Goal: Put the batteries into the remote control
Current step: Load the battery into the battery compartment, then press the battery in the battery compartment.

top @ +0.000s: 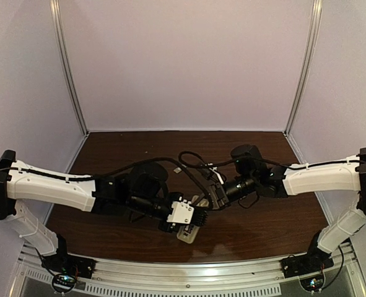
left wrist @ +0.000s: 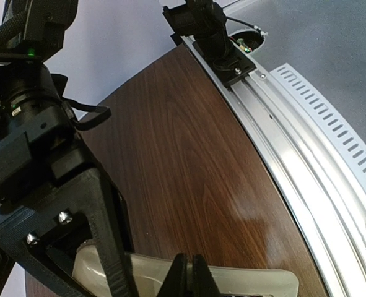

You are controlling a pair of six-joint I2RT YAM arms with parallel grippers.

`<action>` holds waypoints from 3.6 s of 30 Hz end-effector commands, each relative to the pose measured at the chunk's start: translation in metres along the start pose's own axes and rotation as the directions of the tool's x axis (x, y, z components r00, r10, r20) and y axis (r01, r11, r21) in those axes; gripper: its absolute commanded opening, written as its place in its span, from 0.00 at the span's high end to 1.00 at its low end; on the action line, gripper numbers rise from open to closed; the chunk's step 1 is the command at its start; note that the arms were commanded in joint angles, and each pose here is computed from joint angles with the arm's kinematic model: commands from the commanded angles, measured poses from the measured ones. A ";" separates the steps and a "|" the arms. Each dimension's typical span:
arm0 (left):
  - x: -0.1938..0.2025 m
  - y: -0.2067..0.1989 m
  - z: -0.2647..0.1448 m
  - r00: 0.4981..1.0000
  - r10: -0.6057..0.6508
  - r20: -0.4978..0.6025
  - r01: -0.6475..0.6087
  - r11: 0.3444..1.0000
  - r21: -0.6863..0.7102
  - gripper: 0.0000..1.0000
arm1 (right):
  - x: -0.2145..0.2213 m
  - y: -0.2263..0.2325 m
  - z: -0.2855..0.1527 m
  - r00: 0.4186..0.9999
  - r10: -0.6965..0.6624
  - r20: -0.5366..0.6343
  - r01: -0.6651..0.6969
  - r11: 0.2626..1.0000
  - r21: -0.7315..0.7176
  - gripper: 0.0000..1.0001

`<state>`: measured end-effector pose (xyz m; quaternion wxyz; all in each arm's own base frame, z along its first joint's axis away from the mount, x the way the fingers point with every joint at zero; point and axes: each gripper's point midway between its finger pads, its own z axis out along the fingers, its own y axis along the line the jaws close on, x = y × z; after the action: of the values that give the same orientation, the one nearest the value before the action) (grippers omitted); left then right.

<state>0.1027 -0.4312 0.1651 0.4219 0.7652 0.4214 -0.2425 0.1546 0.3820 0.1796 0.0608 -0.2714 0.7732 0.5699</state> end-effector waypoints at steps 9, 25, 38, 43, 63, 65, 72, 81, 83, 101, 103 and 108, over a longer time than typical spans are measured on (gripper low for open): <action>0.064 -0.066 0.003 0.976 -0.105 -0.191 0.142 0.971 0.192 0.96 | -0.027 0.081 -0.025 0.972 -0.210 0.104 0.226 0.957 -0.180 1.00; 0.043 -0.018 0.002 0.982 -0.090 -0.165 0.094 0.995 0.017 0.81 | -0.008 0.024 0.010 0.997 -0.081 0.018 0.082 0.991 -0.109 1.00; 0.028 0.000 -0.004 0.992 -0.041 -0.118 0.036 0.998 -0.051 0.76 | -0.003 0.018 0.020 0.998 -0.058 -0.001 0.058 0.992 -0.114 1.00; 0.024 0.003 -0.008 0.994 -0.028 -0.105 0.021 0.997 -0.069 0.76 | -0.001 0.016 0.021 0.998 -0.055 -0.008 0.054 0.992 -0.113 1.00; 0.014 -0.005 -0.039 0.997 0.027 -0.076 -0.033 0.997 -0.066 0.76 | 0.003 0.005 0.025 0.999 -0.035 -0.038 0.032 0.997 -0.071 1.00; 0.015 -0.008 -0.036 0.996 0.032 -0.078 -0.036 0.998 -0.050 0.78 | 0.002 0.006 0.025 0.999 -0.034 -0.037 0.031 0.997 -0.072 1.00; 0.021 -0.008 -0.026 0.994 0.031 -0.103 -0.035 0.999 -0.034 0.80 | 0.002 0.007 0.024 0.999 -0.033 -0.037 0.031 0.997 -0.073 1.00; 0.019 -0.004 -0.024 0.994 0.027 -0.102 -0.031 0.999 -0.038 0.80 | 0.002 0.005 0.026 0.999 -0.034 -0.042 0.031 0.997 -0.073 1.00; 0.017 -0.004 -0.024 0.995 0.029 -0.096 -0.033 0.999 -0.035 0.81 | 0.003 0.005 0.026 0.999 -0.034 -0.042 0.031 0.997 -0.073 1.00; 0.020 -0.007 -0.018 0.993 0.026 -0.113 -0.026 1.000 -0.003 0.90 | 0.002 0.007 0.026 0.999 -0.034 -0.042 0.030 0.997 -0.074 1.00; 0.023 -0.009 -0.017 0.992 0.023 -0.123 -0.023 1.000 0.003 0.91 | 0.001 0.008 0.025 0.999 -0.036 -0.041 0.033 0.997 -0.076 1.00; 0.029 -0.013 -0.015 0.990 0.012 -0.142 -0.009 1.000 0.020 0.93 | 0.001 0.010 0.024 0.998 -0.041 -0.038 0.038 0.996 -0.079 1.00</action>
<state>0.1041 -0.4008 0.1522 0.3983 0.7831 0.4364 -0.1938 0.1454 0.3979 0.1581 0.0323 -0.2792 0.7699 0.5729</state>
